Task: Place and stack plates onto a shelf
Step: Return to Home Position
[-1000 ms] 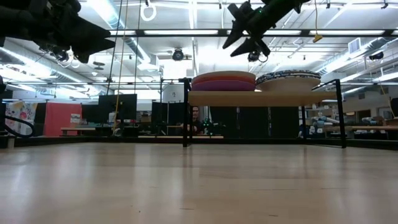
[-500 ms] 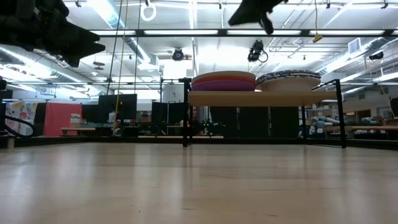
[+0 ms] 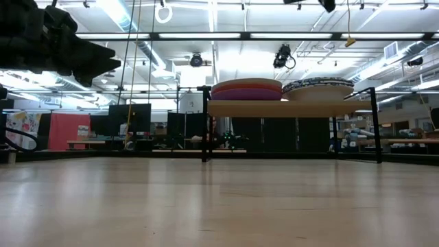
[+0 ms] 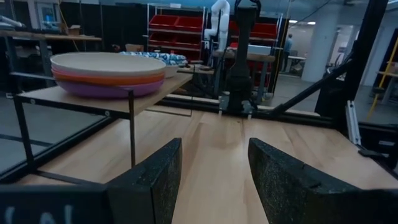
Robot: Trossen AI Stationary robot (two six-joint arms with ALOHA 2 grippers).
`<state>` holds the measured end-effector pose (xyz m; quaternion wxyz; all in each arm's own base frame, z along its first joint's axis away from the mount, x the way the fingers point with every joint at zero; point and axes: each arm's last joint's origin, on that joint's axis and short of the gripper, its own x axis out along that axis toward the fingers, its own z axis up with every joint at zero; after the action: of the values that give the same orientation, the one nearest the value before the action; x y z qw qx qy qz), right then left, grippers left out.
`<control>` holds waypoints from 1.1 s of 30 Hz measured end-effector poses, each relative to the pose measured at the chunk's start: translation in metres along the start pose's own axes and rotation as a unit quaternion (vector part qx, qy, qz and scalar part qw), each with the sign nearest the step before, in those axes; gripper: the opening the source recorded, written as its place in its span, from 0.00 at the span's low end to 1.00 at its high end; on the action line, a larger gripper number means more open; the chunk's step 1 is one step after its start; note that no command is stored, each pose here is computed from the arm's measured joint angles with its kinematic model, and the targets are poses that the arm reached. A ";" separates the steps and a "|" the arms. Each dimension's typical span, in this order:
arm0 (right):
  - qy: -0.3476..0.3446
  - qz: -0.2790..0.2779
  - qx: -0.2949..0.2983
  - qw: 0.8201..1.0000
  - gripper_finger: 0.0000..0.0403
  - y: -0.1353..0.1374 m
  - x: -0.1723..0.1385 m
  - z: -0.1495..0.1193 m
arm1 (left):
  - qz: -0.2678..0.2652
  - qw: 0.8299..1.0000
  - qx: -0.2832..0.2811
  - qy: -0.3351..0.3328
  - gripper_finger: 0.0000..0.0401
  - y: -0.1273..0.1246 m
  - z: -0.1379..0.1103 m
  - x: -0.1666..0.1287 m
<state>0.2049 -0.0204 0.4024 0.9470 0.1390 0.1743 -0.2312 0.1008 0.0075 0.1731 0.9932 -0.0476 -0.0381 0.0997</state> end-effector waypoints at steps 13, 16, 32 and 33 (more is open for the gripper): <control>-0.014 0.054 -0.015 0.998 0.04 -0.006 -0.023 -0.059 | 0.000 1.000 0.004 0.000 0.48 0.000 0.000 0.000; -0.029 0.083 -0.010 0.996 0.03 -0.015 -0.027 -0.078 | 0.000 1.000 0.004 0.000 0.48 0.000 0.000 0.000; -0.134 0.167 0.030 0.976 0.03 -0.062 -0.032 -0.182 | 0.000 1.000 0.002 0.000 0.48 0.000 0.000 0.000; -0.140 0.170 0.032 0.975 0.03 -0.064 -0.032 -0.186 | 0.000 1.000 0.002 0.000 0.48 0.000 0.000 0.000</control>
<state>0.0972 0.0013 0.2360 0.9825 0.1632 0.0060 -0.0897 0.1008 0.0074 0.1730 0.9933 -0.0454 -0.0374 0.0993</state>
